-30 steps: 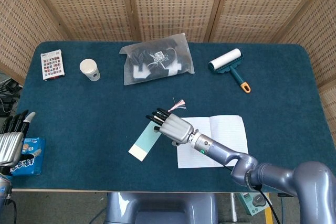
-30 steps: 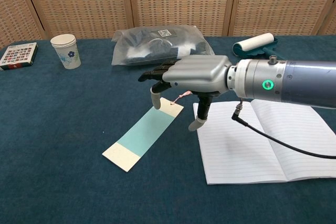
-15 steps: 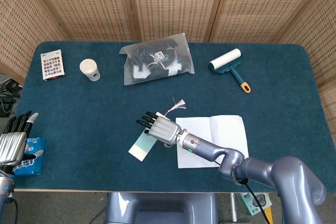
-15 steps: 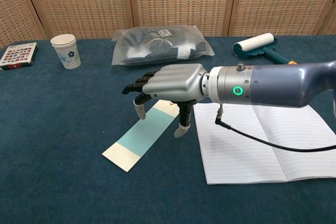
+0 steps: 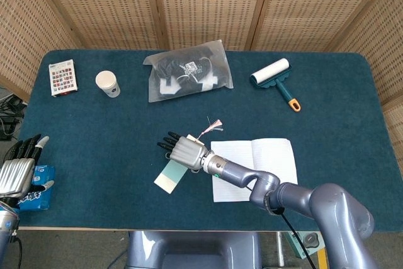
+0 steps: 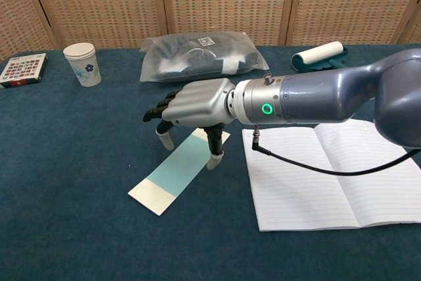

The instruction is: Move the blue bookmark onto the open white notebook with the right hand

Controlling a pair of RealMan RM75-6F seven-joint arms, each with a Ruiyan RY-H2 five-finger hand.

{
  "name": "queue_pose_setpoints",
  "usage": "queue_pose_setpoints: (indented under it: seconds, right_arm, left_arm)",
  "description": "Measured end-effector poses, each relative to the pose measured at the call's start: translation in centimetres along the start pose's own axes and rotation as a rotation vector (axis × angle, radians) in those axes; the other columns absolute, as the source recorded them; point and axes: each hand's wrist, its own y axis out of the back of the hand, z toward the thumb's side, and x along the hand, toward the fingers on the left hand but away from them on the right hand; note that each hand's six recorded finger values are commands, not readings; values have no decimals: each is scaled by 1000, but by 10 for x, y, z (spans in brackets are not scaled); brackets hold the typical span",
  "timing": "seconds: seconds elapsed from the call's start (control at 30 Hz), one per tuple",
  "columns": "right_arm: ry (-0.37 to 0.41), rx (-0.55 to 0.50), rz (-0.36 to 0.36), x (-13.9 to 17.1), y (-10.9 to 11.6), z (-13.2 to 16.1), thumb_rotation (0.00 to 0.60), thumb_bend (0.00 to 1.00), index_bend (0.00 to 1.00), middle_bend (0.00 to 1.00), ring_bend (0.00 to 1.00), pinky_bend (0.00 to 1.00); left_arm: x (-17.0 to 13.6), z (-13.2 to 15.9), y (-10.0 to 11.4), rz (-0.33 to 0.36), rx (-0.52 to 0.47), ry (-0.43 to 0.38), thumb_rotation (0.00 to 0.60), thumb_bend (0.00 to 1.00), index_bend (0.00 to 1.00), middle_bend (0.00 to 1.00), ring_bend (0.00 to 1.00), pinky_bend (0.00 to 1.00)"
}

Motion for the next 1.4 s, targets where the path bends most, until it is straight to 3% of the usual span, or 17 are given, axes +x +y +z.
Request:
queue_pose_setpoints:
  seconds: [0.4, 0.9, 1.4]
  right_arm:
    - [-12, 42, 66, -7, -8, 3, 600, 169, 339, 0, 0, 67]
    - [-17, 49, 66, -14, -4, 10, 600, 169, 304, 0, 0, 61]
    - [-28, 35, 99, -18, -17, 12, 600, 169, 297, 0, 0, 34]
  left_arm:
    - [-1, 1, 0, -5, -4, -9, 600, 47, 0, 0, 0, 0]
    - [-1, 3, -1, -11, -5, -16, 600, 47, 0, 0, 0, 0]
    - [1, 3, -2, -18, -5, -17, 600, 46, 0, 0, 0, 0]
